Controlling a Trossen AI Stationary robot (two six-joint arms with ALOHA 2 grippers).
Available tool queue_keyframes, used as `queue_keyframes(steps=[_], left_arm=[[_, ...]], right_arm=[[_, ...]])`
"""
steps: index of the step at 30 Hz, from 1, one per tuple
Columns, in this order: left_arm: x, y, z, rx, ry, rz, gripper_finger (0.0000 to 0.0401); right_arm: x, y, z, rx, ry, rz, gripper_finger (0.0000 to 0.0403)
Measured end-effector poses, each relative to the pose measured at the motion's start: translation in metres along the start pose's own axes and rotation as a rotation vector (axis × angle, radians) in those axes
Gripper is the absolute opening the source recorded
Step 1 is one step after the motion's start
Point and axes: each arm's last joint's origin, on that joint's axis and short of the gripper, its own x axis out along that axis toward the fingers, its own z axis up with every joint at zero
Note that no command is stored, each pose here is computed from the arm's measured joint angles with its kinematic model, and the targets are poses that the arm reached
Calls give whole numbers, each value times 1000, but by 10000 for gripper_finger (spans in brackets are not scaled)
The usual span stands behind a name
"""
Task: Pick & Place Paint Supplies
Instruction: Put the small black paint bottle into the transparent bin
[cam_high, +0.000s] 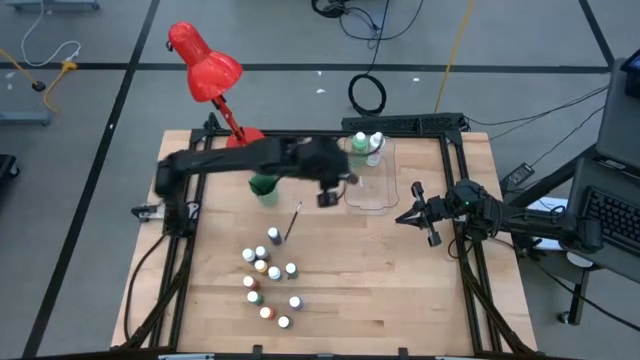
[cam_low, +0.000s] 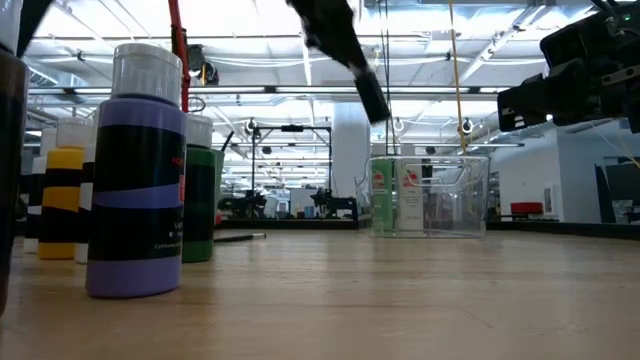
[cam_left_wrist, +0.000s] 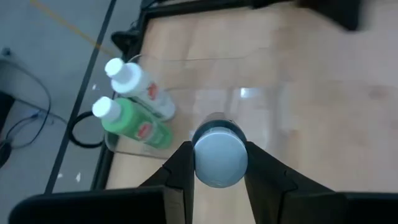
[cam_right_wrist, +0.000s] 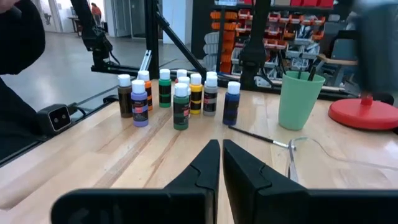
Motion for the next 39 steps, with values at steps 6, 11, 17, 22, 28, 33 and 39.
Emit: queue_keyframes(steps=[6, 11, 17, 22, 28, 33, 39], left_arm=[[56, 29, 6, -19, 91, 14, 95], [91, 43, 4, -39, 155, -14, 95], [119, 51, -9, -65, 211, -49, 95], [136, 50, -16, -73, 234, -52, 95], [151, 46, -24, -68, 265, -60, 95], [153, 46, -25, -64, 273, -51, 95], [155, 46, -27, -70, 285, -37, 95]], right_arm=[[0, 0, 0, -5, 0, 0, 16], [0, 0, 0, -5, 0, 0, 16], [0, 0, 0, -5, 0, 0, 16], [0, 0, 0, -14, 0, 0, 16], [0, 0, 0, -25, -2, 0, 16], [0, 0, 2, -33, -14, -1, 16], [0, 0, 2, -35, -18, -2, 16]])
